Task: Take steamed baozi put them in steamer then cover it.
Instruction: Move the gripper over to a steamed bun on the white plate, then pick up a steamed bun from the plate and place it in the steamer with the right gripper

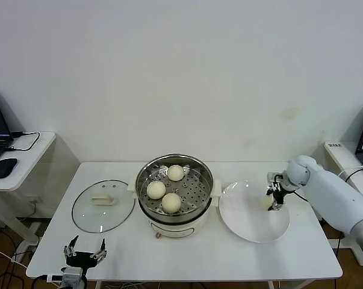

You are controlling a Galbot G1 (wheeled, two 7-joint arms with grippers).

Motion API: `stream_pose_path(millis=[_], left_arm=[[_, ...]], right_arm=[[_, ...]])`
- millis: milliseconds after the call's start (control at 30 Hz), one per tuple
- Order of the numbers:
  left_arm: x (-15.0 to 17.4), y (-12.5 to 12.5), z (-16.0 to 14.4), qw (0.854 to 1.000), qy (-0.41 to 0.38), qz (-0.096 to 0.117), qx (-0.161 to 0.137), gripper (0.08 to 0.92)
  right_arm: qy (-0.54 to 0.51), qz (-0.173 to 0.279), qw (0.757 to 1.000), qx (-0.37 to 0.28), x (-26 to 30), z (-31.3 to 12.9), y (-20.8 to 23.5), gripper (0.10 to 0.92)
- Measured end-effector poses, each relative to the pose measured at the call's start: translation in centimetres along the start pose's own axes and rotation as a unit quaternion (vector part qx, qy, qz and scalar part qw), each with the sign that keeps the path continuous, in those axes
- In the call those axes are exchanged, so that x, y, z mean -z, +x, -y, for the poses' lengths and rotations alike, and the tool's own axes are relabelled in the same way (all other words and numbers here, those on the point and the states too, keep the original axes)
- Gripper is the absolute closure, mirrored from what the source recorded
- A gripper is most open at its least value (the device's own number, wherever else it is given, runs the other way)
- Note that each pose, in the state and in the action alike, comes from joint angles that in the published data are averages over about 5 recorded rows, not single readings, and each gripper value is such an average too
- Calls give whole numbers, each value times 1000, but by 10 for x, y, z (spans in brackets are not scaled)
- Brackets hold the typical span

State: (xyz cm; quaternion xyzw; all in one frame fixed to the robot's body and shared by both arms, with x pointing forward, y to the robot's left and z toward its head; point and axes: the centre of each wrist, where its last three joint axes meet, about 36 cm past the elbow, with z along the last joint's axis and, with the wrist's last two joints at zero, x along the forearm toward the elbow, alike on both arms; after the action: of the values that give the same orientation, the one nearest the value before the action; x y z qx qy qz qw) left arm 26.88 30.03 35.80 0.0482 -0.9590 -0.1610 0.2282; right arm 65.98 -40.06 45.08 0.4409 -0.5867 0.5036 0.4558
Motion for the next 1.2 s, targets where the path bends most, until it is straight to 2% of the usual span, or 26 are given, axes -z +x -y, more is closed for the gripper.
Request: stream_pose_path(millis=[233,500,933,1200], left_arm=[[4,0,-1,1000,0,7,1,177],[10,2,-4,1000,-1,16,3,177],[17,7,-13,1000,-3,27,13,177],[21,10,-19,999,-5,34,19,177]], right_arm=[[-1,5,1000,-7,1,5,23,386],[8,36,999,-25,22,18,83,386],[52,126,990,-33,125,28,184,386],[79,152,985,-19,192,33,227,386]])
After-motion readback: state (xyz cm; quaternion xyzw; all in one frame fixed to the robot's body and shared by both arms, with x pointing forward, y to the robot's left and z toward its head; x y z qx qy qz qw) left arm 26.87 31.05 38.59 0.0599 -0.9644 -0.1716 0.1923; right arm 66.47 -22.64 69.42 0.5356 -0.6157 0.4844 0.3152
